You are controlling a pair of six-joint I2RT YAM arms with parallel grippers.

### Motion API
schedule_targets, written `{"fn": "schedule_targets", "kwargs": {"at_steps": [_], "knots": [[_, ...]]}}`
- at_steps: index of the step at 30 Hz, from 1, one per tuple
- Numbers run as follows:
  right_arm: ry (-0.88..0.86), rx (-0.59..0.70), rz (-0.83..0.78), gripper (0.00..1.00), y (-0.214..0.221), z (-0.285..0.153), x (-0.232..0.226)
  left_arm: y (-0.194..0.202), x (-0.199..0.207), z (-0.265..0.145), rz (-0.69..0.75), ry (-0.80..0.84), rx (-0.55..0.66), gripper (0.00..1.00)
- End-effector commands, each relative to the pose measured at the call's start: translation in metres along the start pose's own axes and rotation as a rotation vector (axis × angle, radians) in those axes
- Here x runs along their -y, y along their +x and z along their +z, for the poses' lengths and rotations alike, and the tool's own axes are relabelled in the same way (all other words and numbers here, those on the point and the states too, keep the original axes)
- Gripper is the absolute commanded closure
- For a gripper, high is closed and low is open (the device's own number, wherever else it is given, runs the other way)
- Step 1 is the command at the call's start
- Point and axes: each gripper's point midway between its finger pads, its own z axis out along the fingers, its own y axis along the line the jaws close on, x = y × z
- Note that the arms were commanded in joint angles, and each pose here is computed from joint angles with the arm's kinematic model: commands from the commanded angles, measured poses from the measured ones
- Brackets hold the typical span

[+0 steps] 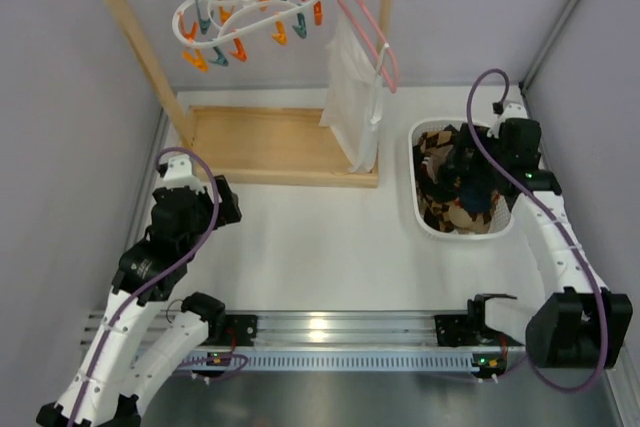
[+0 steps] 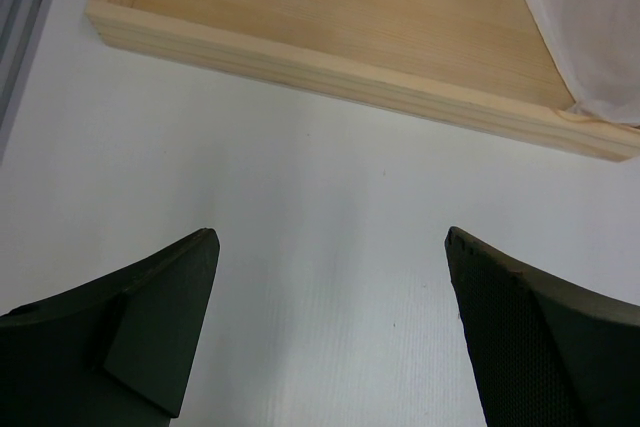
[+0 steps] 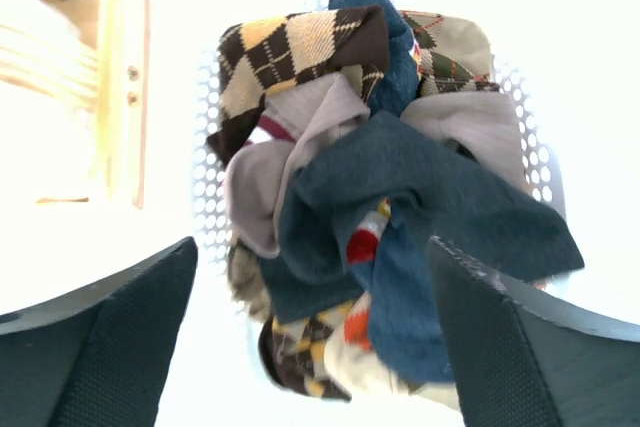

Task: Remove the socks clipped to the hanger

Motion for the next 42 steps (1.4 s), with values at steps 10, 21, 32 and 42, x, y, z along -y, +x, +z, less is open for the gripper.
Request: {"fn": "schedule_targets", "kwargs": {"at_steps": [10,21,32,42], "knots": [[-0.104,0.297,-0.134,0.01,-0.022,-0.146,-0.052,-0.022,-0.006,0.02,-0.061,0.036,0.038,0.02],[0.012,0.402,-0.177,0.01,-0.004,-0.217,-0.011,-0.023,-0.007,0.012,-0.016,0.061,0.085,0.02],[-0.045,0.377,-0.221,0.0,0.009,-0.212,-0.019,-0.025,-0.006,-0.002,0.003,0.095,0.138,0.02],[-0.035,0.371,-0.198,0.01,0.01,-0.206,-0.019,-0.026,0.0,-0.006,0.007,0.125,0.166,0.02]]}}
